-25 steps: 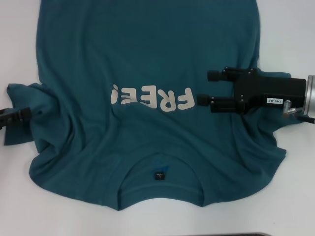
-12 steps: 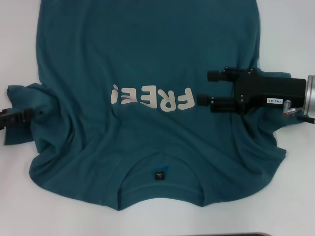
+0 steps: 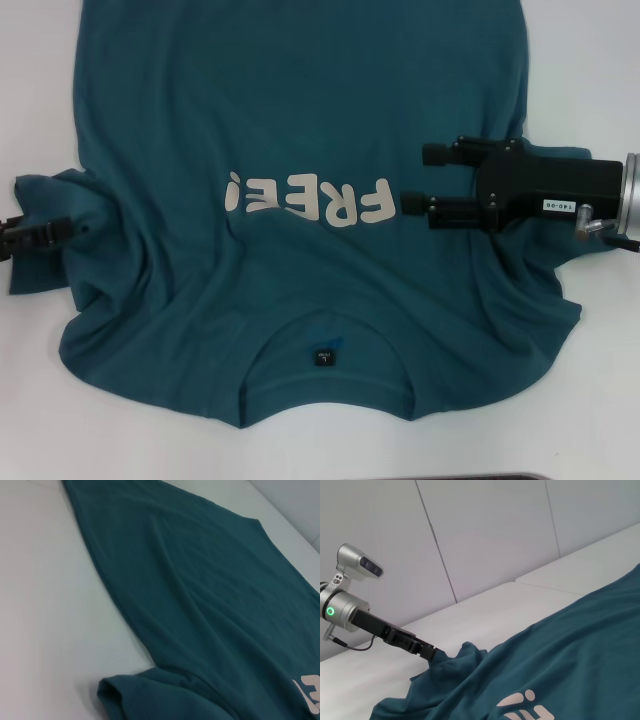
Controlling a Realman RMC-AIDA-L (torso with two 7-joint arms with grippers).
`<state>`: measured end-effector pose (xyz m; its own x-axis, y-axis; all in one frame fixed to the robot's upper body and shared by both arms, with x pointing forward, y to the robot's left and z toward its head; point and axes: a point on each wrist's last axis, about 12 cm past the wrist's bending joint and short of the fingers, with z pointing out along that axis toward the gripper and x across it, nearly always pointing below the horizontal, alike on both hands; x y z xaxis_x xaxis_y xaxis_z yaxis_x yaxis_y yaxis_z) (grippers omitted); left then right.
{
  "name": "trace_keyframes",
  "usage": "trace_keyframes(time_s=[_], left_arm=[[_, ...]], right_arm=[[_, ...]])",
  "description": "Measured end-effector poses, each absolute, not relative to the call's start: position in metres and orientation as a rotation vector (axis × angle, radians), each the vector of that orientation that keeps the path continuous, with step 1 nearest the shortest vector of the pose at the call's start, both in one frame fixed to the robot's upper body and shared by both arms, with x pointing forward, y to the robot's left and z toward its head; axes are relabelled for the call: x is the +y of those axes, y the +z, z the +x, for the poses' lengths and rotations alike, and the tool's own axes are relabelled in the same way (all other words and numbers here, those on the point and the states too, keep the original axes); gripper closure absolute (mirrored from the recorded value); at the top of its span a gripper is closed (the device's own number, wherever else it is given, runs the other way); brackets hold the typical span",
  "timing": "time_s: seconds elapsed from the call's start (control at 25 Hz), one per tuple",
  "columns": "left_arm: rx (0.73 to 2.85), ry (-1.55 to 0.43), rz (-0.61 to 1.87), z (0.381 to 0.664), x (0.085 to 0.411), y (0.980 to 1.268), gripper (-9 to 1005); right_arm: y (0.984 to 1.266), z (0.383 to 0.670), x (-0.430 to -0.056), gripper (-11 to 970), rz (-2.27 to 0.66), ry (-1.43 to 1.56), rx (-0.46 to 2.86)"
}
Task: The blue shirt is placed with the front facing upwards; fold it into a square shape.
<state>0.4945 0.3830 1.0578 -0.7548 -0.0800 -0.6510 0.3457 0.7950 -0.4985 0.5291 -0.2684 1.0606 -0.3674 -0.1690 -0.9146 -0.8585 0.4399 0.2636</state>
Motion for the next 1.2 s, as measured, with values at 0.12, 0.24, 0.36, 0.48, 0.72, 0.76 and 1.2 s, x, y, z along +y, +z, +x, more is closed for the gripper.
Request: trace_keyframes(time_s=[0.12,0.24,0.36,0.48,0.72,0.76,1.2], left_arm=[[2.297,-0.809,0.195,0.4945,0.3831,1.0578,240],[2.295,-0.806,0.19,0.4945,0.3839,1.058,258],[2.297,-0.797,0.189,0.4949,0.3848,1.0584,277],[2.31,-0.782,0.189,0.4953,0.3859,1.0576,295],[2.316,-0.775,0.187,0.4967,0.3853,1.0576,415],[2.317,-0.775,0.189,0.4969,0.385,1.0576,462],[2.331,-0.764,0.194,0.4994,0.384,1.0571,903]], right_arm=[[1.0608,0.5292,-0.2685,106,-0.879,0.979,1.807],[1.0609,0.5293,-0.2685,107,-0.88,0.978,1.807],[1.0611,0.5293,-0.2686,107,-0.879,0.979,1.806],[1.0612,0.5291,-0.2684,107,-0.877,0.982,1.803],[1.0617,0.5288,-0.2686,107,-0.872,0.986,1.799],[1.0617,0.5288,-0.2686,106,-0.872,0.986,1.799],[1.0615,0.5283,-0.269,106,-0.869,0.987,1.799]])
